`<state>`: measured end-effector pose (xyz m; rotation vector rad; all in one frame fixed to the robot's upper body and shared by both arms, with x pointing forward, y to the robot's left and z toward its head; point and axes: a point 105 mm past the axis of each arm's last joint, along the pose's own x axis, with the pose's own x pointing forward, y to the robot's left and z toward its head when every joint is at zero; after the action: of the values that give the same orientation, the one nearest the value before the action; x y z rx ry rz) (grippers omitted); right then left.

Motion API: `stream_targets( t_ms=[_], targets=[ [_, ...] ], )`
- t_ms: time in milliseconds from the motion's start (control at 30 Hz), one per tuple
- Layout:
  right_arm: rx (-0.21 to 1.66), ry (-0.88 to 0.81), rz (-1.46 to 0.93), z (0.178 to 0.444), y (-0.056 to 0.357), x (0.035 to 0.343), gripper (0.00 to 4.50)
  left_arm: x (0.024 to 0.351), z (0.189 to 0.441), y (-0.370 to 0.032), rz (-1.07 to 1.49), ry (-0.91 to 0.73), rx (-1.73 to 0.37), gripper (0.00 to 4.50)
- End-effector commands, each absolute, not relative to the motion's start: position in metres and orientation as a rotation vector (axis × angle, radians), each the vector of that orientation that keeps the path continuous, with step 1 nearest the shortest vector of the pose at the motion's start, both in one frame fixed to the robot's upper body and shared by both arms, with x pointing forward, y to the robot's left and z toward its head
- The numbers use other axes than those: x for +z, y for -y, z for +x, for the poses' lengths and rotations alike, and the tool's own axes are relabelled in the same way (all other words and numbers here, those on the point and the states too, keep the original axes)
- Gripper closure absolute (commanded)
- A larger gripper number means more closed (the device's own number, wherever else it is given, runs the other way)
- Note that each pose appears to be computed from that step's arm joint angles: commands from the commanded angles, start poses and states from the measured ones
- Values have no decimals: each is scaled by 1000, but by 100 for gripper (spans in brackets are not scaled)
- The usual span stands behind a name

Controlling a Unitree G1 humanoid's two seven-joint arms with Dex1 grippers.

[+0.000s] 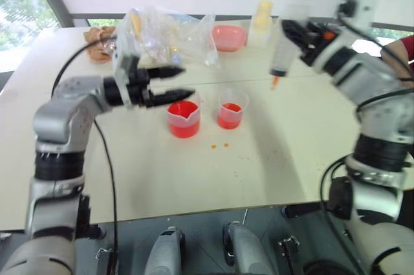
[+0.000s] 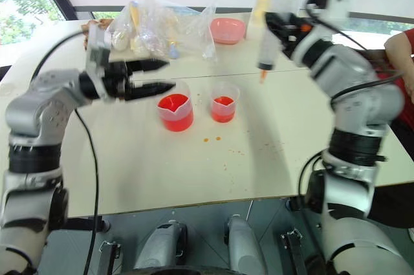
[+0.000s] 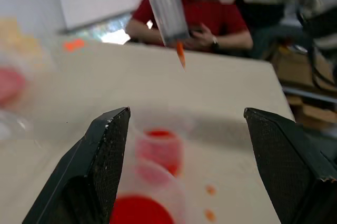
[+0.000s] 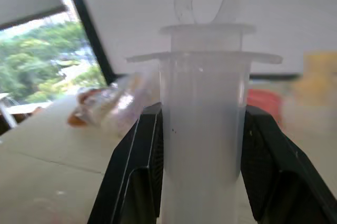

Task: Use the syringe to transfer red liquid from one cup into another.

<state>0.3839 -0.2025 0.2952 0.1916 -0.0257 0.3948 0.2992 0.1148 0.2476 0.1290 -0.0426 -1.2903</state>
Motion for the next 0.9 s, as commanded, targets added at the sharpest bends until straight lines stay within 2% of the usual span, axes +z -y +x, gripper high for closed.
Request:
stream_targets(
  t_ms=[33, 133, 267, 367, 500, 567, 600, 700, 733, 900],
  targets=[
    [374, -194, 233, 388, 214, 265, 310, 252, 260, -99, 175, 67, -1368, 88],
    [368, -414, 274, 387, 219, 220, 310, 219, 240, -94, 237, -11, -1351, 88],
    [412, -604, 349, 387, 204, 176, 310, 189, 238, -90, 215, -57, -1277, 88],
    [409, -672, 326, 389, 201, 157, 310, 175, 237, -91, 210, -84, -1247, 88],
    [393, -708, 304, 394, 203, 148, 310, 164, 237, -95, 216, -106, -1216, 88],
    [380, -718, 280, 395, 206, 145, 208, 161, 237, -97, 225, -110, -1205, 82],
    [380, -721, 277, 396, 207, 144, 176, 161, 238, -97, 223, -107, -1200, 82],
    [386, -722, 277, 396, 207, 144, 19, 162, 238, -97, 218, -100, -1195, 82],
    [386, -720, 276, 395, 208, 145, 8, 163, 239, -96, 215, -95, -1193, 82],
    [453, -654, 224, 388, 207, 164, 8, 174, 250, -103, 166, -58, -1127, 82]
  ],
)
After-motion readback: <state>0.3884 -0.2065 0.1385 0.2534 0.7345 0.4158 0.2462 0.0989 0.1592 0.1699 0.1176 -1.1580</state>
